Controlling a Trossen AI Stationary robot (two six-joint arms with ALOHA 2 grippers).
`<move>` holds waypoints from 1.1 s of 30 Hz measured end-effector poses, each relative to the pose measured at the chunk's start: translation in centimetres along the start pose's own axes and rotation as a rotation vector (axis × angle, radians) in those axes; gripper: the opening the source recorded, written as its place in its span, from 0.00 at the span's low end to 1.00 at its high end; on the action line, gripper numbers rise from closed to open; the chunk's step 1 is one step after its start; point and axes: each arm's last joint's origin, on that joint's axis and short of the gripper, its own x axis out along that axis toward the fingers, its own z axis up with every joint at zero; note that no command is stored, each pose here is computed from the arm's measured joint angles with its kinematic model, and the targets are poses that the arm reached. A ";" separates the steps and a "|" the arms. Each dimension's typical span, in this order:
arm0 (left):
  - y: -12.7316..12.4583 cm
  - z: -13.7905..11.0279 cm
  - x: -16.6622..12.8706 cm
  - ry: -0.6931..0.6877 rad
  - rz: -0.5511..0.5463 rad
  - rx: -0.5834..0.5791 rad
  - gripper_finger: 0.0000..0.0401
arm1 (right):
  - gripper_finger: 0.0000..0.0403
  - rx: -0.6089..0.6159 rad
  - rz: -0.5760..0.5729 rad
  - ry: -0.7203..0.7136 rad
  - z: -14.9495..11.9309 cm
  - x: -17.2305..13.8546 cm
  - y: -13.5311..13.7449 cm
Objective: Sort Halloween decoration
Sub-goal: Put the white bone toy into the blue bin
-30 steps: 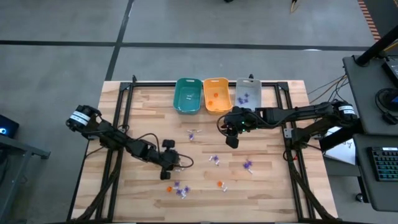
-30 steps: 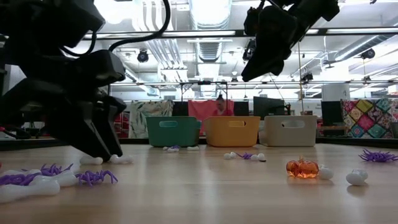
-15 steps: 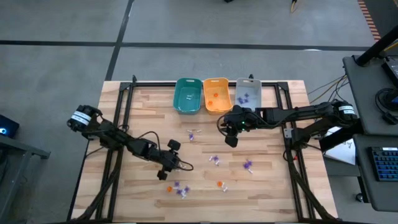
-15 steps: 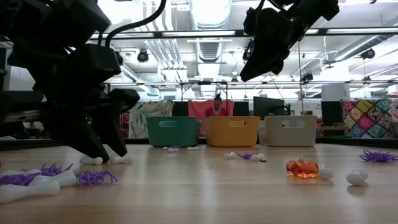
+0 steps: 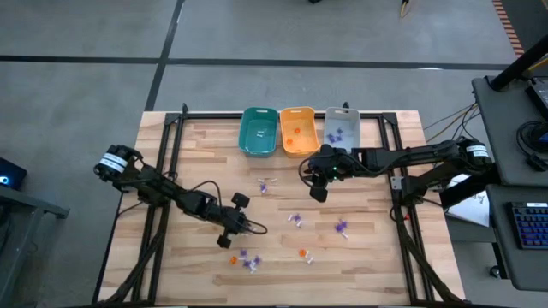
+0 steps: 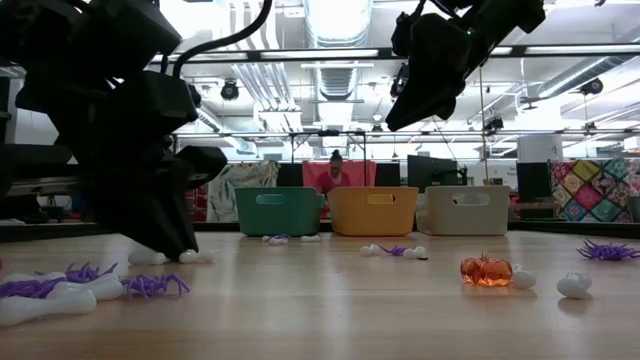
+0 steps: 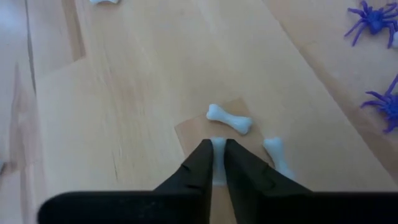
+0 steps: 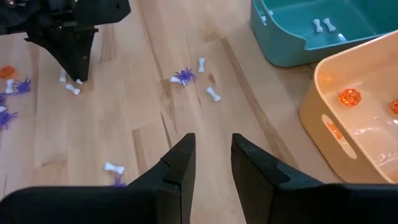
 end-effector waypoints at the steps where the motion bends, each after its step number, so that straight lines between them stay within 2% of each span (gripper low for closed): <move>1: 0.0 0.0 0.0 0.001 0.003 -0.008 0.02 | 0.23 0.000 0.000 0.000 0.0 0.0 0.0; 11: 0.3 0.2 -0.9 -0.007 0.028 -0.110 0.00 | 0.23 -0.003 0.000 0.000 0.0 0.0 0.0; 16: 0.9 1.5 -2.5 -0.093 0.065 -0.131 0.00 | 0.23 -0.003 0.000 0.001 0.0 0.0 0.0; 19: 1.8 2.1 -3.5 -0.091 0.084 -0.157 0.00 | 0.23 -0.001 0.000 0.001 0.0 0.0 0.0; 26: 5.6 3.9 -6.7 -0.079 0.176 -0.170 0.00 | 0.23 -0.001 0.000 0.002 0.0 0.0 0.0; 33: 11.6 5.1 -10.0 -0.038 0.317 -0.145 0.00 | 0.23 -0.002 0.000 0.006 -0.1 0.0 0.0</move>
